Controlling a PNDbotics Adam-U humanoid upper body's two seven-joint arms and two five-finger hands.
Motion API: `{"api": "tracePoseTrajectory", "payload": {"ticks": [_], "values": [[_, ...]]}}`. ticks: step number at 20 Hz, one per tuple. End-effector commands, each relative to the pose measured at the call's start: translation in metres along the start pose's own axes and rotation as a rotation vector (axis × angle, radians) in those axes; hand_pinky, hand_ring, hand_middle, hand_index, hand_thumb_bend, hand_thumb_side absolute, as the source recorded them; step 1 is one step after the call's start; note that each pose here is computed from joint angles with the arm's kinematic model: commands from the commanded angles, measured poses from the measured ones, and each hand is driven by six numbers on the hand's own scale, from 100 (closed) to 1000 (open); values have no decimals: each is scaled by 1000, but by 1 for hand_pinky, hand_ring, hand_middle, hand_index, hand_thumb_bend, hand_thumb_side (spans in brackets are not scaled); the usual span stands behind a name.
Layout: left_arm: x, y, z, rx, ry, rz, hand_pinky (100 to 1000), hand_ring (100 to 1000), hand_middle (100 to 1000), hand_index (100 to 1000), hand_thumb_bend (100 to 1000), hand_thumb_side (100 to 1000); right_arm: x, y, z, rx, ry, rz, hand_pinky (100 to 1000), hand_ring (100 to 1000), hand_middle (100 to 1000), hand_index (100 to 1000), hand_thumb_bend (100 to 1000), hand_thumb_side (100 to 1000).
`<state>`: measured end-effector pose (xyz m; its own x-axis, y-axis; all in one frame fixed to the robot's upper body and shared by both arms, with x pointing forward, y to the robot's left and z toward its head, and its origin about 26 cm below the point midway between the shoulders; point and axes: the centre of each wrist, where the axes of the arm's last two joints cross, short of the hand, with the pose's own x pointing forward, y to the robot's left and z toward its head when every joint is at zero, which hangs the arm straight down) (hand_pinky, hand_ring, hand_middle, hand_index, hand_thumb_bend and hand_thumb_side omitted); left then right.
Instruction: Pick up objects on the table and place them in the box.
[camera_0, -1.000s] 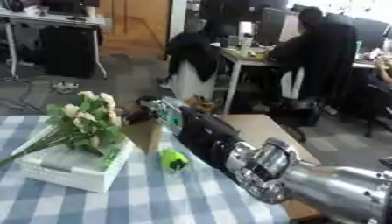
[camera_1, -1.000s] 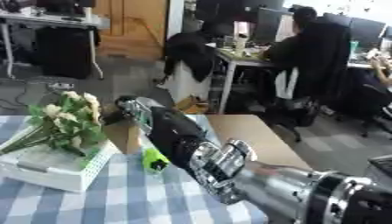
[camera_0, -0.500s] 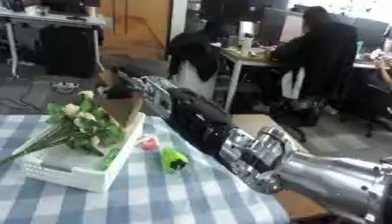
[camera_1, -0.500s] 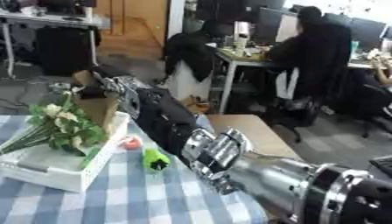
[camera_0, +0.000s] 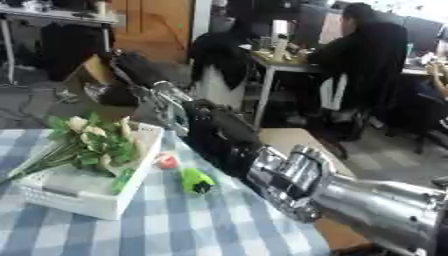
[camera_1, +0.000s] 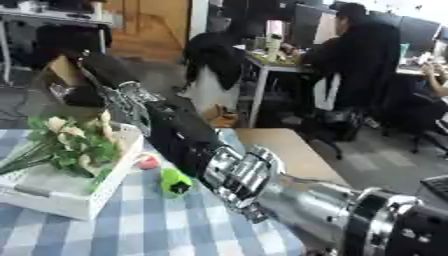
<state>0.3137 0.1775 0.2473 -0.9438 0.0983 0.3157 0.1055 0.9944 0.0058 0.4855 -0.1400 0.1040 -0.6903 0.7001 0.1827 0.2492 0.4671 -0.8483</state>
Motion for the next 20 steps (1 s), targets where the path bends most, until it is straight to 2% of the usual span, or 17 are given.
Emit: {"api": "tracePoseTrajectory", "payload": {"ticks": [1,2,3,4,10,17,20], "values": [[5,-4,-10,18,-51,27,696,819,771,857,100,808,-14,-19,-2,-57,-146,40,100,100,100,264,100,929],[5,-5,-11,21,-55,30,696,819,771,857,100,808,-15,-19,-1,-62,-178,40,100,100,100,269,100,935],[6,-5,-11,24,-59,31,696,819,773,859,100,808,-16,-18,1,-68,-206,40,100,100,100,272,100,876],[6,-5,-12,28,-66,33,696,819,771,858,100,810,-16,-17,2,-69,-245,37,100,100,100,275,100,949],[8,-10,-19,44,-99,67,697,818,772,859,100,813,-17,-10,10,-10,-471,29,100,100,100,290,100,994],[10,-14,-25,45,-130,94,697,816,772,859,100,814,-4,-1,8,-51,-597,54,100,100,100,278,100,1000],[11,-17,-29,43,-144,111,697,815,772,859,100,814,-1,2,8,-73,-624,57,100,100,100,277,100,1000]]}}
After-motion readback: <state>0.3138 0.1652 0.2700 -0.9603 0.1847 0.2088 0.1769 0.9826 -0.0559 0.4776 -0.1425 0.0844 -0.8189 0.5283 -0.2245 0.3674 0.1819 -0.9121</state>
